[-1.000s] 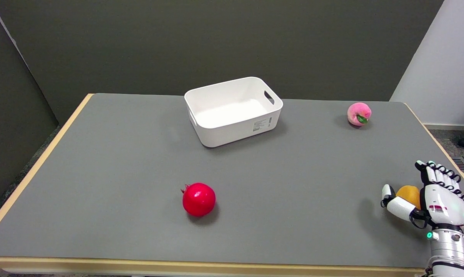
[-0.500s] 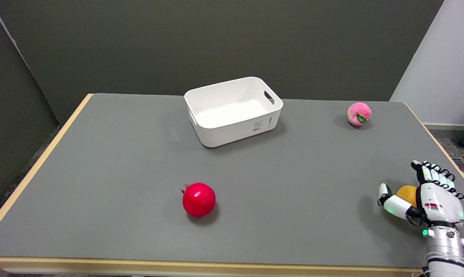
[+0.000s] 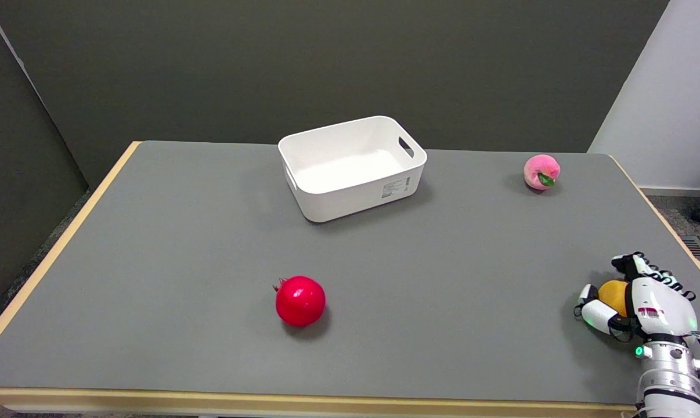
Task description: Pick up the yellow duck.
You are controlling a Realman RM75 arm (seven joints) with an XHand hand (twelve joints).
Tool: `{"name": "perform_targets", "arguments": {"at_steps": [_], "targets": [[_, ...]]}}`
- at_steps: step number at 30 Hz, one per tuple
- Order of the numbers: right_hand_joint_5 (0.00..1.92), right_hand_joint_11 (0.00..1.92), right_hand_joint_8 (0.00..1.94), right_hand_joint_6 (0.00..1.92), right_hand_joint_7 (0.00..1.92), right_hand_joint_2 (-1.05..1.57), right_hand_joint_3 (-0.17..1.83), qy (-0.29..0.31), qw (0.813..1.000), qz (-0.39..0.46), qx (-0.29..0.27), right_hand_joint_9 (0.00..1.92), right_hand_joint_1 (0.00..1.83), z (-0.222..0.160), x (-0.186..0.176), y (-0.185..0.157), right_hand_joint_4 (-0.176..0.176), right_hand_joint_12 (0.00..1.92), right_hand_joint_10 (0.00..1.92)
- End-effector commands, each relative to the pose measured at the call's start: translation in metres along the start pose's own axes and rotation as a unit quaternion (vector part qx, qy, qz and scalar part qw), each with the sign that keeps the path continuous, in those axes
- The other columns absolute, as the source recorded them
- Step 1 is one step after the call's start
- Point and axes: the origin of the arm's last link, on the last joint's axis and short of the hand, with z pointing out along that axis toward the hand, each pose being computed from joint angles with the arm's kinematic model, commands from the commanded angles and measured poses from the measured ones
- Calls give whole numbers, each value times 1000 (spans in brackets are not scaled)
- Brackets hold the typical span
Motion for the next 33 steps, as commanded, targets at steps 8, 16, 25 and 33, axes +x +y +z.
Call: {"name": "perform_targets", "arguments": {"at_steps": [8,16,25,33], "targets": [[570,169,1905,1673,414,1176,398,14,1000,-13,22,646,966,6,-1,-6,-144,1921,1914],[520,533,1941,1890,420,1112,675,58,996,15,59,834,798,17,16,-26,4,1921,1921],[472,877,1941,1921,589,1174,603,126,975,67,173,1082,775,38,51,-89,-15,1921,1921],[479,960,1941,1921,639,1161,624,162,944,102,269,1139,788,70,74,-162,-27,1921,1921]]}}
